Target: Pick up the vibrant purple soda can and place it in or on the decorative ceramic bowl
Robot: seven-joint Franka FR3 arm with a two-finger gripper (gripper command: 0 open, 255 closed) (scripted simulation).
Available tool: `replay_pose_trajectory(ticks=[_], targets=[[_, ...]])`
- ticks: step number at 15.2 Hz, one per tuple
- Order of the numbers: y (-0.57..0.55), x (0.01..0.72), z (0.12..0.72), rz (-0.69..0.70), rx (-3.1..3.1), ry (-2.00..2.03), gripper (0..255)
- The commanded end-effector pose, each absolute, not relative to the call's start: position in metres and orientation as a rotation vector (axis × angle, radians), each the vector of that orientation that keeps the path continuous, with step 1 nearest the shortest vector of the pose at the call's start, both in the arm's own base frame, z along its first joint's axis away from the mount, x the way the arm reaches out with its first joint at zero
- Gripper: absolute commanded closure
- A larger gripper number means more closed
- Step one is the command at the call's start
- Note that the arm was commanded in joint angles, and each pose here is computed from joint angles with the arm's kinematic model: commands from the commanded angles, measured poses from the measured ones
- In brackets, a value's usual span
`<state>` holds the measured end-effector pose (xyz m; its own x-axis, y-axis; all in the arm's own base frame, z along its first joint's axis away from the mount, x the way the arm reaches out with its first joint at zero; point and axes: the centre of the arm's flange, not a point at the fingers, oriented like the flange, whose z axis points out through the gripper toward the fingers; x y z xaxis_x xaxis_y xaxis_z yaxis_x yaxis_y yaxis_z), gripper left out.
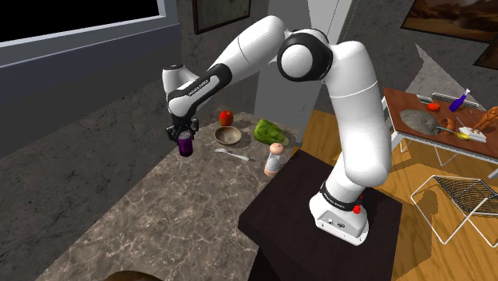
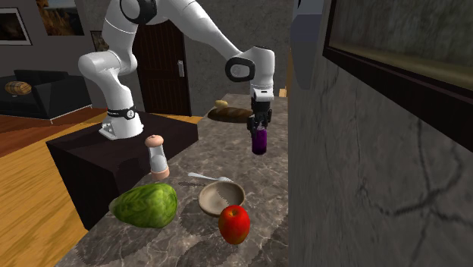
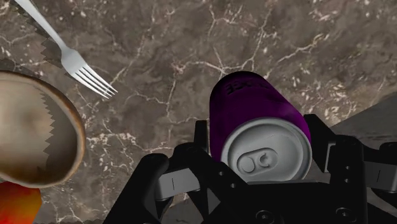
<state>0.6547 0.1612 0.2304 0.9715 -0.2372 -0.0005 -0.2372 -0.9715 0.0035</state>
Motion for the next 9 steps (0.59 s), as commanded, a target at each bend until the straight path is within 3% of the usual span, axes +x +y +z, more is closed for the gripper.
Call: replay_pose_trajectory(ticks=[1,9], targets=[[0.161,0.654,0.241,-0.001,3.116,-0.375,255],[0.135,0.652,0.275,-0.001,3.116,-0.375,255]])
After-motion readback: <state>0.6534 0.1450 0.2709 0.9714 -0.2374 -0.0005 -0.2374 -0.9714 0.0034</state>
